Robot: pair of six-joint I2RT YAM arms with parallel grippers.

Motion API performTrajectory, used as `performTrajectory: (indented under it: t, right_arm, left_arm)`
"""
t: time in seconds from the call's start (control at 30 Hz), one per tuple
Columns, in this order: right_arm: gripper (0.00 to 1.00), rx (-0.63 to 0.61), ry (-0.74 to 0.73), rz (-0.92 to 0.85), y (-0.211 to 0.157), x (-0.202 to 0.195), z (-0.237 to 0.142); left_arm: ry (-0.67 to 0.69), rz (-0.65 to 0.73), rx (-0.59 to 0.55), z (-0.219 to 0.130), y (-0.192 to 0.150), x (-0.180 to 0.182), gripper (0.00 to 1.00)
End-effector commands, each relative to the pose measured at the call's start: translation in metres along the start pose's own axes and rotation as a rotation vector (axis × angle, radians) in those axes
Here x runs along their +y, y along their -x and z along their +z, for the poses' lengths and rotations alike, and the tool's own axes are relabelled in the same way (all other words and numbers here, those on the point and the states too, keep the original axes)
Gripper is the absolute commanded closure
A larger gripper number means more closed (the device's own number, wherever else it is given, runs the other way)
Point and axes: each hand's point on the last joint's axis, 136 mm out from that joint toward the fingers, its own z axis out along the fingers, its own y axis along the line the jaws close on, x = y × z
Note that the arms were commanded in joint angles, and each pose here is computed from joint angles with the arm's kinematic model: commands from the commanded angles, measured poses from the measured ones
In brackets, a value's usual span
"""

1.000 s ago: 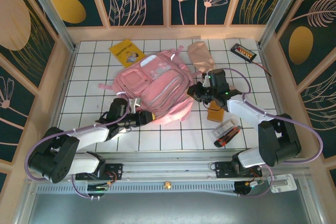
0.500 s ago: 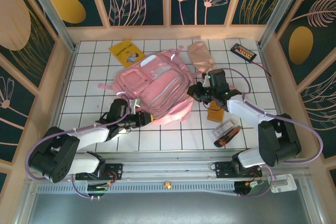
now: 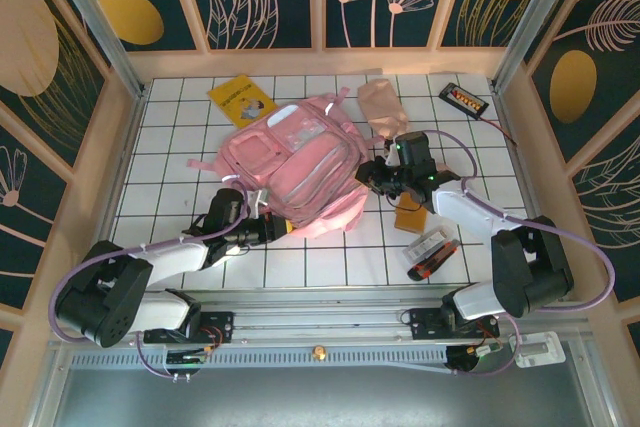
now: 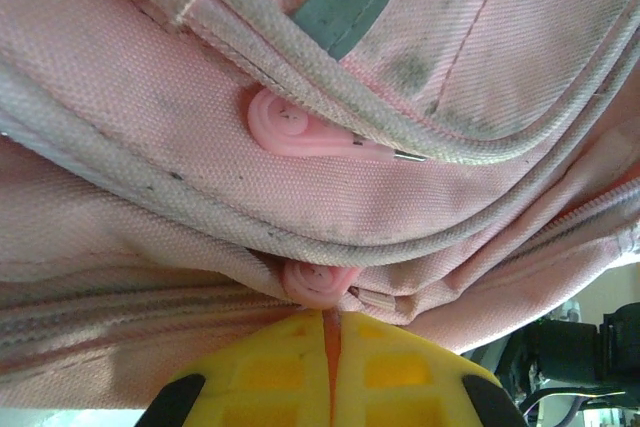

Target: Pack books, pencil case, and school supplies into a backpack

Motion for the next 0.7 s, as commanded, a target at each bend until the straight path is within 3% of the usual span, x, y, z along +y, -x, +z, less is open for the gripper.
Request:
performTrajectory:
  t: [0.0, 0.1, 0.2, 0.47, 0.53, 0.57, 0.67]
  right_arm:
    - [0.57, -0.005, 0.115, -0.020, -0.002, 0.024, -0.001]
    - [0.38, 0.010, 0.123, 0.007, -0.016, 0.015, 0.002]
    - [0.26, 0.025, 0.118, 0.036, -0.033, 0.003, 0.006]
    - [0.25, 0.093, 0.160, 0.083, -0.087, -0.008, 0.036]
    - [0.33, 0.094, 0.158, 0.087, -0.092, -0.010, 0.045]
    - [0.42, 0.082, 0.158, 0.093, -0.091, -0.012, 0.048]
    - [0.88, 0.040, 0.138, 0.103, -0.081, -0.019, 0.051]
  left_arm:
    - [-0.068, -0.002, -0.006, -0.005, 0.001, -0.014, 1.00]
    - [-0.109, -0.023, -0.019, -0.006, 0.001, -0.020, 1.00]
    - [-0.125, -0.042, -0.026, -0.006, -0.002, -0.018, 1.00]
    - [-0.125, -0.053, -0.002, -0.003, -0.009, -0.012, 1.00]
    - [-0.117, -0.054, 0.006, -0.002, -0.011, -0.010, 1.00]
    - [-0.107, -0.053, 0.011, -0.002, -0.011, -0.009, 1.00]
    - [-0.046, -0.058, 0.016, -0.003, -0.014, 0.001, 1.00]
